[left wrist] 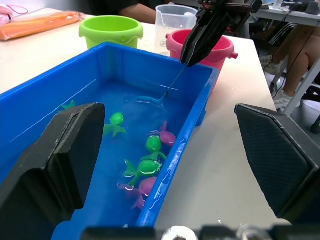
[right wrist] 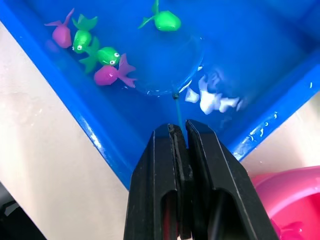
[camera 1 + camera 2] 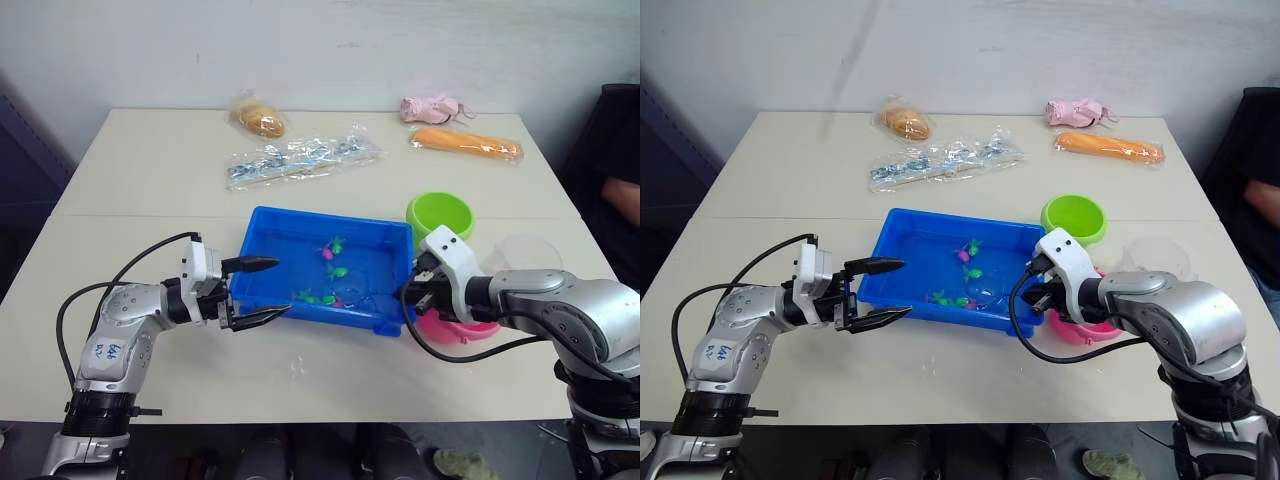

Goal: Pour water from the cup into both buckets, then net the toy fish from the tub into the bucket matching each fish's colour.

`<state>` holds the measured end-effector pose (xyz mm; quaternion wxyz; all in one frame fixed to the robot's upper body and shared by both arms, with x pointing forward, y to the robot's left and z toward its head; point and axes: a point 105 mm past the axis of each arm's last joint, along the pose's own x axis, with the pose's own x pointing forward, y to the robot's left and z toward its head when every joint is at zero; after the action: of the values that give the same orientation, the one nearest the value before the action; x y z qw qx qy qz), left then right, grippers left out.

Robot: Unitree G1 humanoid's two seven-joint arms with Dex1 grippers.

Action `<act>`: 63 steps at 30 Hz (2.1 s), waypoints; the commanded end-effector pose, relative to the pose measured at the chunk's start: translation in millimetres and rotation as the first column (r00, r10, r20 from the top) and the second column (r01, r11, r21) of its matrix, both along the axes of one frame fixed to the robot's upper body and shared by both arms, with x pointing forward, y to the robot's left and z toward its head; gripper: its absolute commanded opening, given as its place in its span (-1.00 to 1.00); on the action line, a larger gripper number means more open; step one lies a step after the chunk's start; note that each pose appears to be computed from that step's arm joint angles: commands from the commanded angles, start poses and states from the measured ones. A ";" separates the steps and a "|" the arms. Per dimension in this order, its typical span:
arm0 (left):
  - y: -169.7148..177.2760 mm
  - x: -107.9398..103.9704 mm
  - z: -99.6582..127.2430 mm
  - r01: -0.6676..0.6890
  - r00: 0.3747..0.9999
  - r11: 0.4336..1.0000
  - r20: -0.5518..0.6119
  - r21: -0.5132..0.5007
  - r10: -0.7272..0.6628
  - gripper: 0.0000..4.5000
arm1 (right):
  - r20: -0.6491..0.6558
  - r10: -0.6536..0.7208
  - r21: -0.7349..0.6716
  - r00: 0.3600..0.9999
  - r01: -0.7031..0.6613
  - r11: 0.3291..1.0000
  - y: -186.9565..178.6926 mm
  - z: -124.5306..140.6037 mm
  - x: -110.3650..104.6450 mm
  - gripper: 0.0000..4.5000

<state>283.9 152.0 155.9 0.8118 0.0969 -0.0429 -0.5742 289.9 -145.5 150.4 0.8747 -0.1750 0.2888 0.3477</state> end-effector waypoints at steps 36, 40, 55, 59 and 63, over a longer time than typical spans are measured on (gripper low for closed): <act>23.1 0.7 14.1 -0.071 0.996 0.996 0.058 0.047 0.068 0.99 | -0.059 0.126 0.162 0.990 -0.115 0.980 6.6 12.4 -3.6 -1.00; 22.5 1.3 14.0 -0.067 0.996 0.997 0.058 0.045 0.064 0.99 | -0.056 0.108 0.149 0.993 -0.098 0.984 -0.9 13.9 -4.7 -1.00; 21.1 5.8 17.6 -0.054 0.996 0.997 0.071 0.048 0.050 0.99 | -0.045 0.099 0.183 0.994 -0.089 0.979 -7.3 16.6 -7.9 -1.00; 21.3 5.8 19.1 -0.049 0.996 0.998 0.075 0.050 0.045 0.99 | -0.014 0.112 0.208 0.994 -0.106 0.972 -8.7 26.0 -8.8 -1.00; 19.3 6.1 20.7 -0.036 0.996 0.998 0.080 0.051 0.032 0.99 | 0.013 0.120 0.212 0.993 -0.120 0.970 -18.2 37.2 -13.1 -1.00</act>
<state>292.0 174.2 168.3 0.8240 0.1309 -0.0410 -0.5498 281.0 -163.5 173.9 0.8640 -0.0877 0.2666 0.4180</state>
